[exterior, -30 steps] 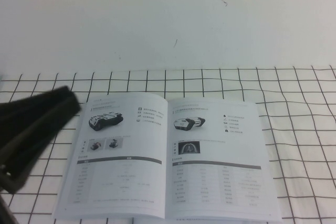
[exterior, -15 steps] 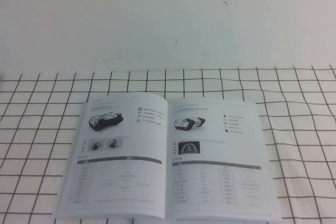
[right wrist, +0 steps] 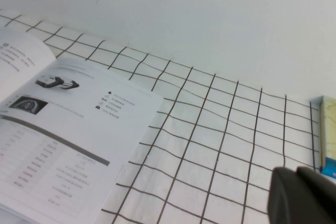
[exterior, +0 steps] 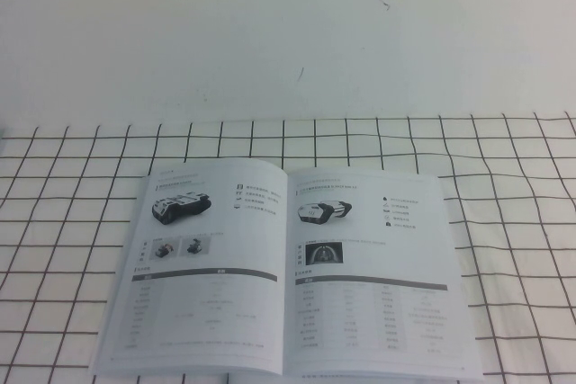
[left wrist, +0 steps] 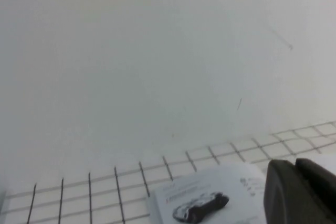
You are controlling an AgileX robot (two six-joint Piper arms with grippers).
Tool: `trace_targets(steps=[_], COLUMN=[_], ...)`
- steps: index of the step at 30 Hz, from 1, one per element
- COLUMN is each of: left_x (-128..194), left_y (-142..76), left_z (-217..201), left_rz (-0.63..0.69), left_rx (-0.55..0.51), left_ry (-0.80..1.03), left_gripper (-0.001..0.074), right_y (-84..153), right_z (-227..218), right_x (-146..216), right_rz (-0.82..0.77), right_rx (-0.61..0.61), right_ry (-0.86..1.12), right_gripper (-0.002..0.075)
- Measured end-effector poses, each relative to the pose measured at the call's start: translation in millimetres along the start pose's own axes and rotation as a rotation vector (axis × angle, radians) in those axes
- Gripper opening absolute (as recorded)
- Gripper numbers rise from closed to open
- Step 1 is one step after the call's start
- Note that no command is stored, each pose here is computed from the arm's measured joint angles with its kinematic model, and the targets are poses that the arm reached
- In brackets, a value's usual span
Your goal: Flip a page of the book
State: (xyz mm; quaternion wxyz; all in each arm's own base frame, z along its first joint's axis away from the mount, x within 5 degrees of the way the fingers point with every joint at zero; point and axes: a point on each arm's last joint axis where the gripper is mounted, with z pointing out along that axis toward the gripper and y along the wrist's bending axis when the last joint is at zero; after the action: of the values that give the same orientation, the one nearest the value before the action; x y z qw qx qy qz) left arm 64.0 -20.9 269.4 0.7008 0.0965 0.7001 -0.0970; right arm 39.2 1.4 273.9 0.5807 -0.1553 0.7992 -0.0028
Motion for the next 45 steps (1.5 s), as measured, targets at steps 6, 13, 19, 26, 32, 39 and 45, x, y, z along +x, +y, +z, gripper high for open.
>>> trace_targets(steps=[6,13,19,26,32,39,45], left_x=[36,69,85,93,96,97,97], left_y=[8,10,8,7,7,7,7], left_z=[1,-6,-12,-13,-14,-15,-15], left_rz=[-0.007,-0.043,-0.076,-0.096,-0.090,-0.071,-0.072], left_rx=[-0.088,-0.111,-0.103,-0.102,-0.102,-0.100,-0.100], left_ry=[0.067,0.019,0.153,0.242,0.279,0.289,0.290], left_gripper=[-0.0001,-0.0001,-0.0001,-0.0001,-0.0001,-0.0001,-0.0001], right_y=[0,0,0,0,0,0,0], right_z=[0,0,0,0,0,0,0], right_x=[0,0,0,0,0,0,0], right_rz=[0.000,0.000,0.000,0.000,0.000,0.000,0.000], right_rx=[0.000,0.000,0.000,0.000,0.000,0.000,0.000], right_ry=[0.000,0.000,0.000,0.002,0.004,0.004,0.004], right_gripper=[-0.0002,-0.0002,-0.0002,-0.0002,-0.0002,-0.0002,-0.0002])
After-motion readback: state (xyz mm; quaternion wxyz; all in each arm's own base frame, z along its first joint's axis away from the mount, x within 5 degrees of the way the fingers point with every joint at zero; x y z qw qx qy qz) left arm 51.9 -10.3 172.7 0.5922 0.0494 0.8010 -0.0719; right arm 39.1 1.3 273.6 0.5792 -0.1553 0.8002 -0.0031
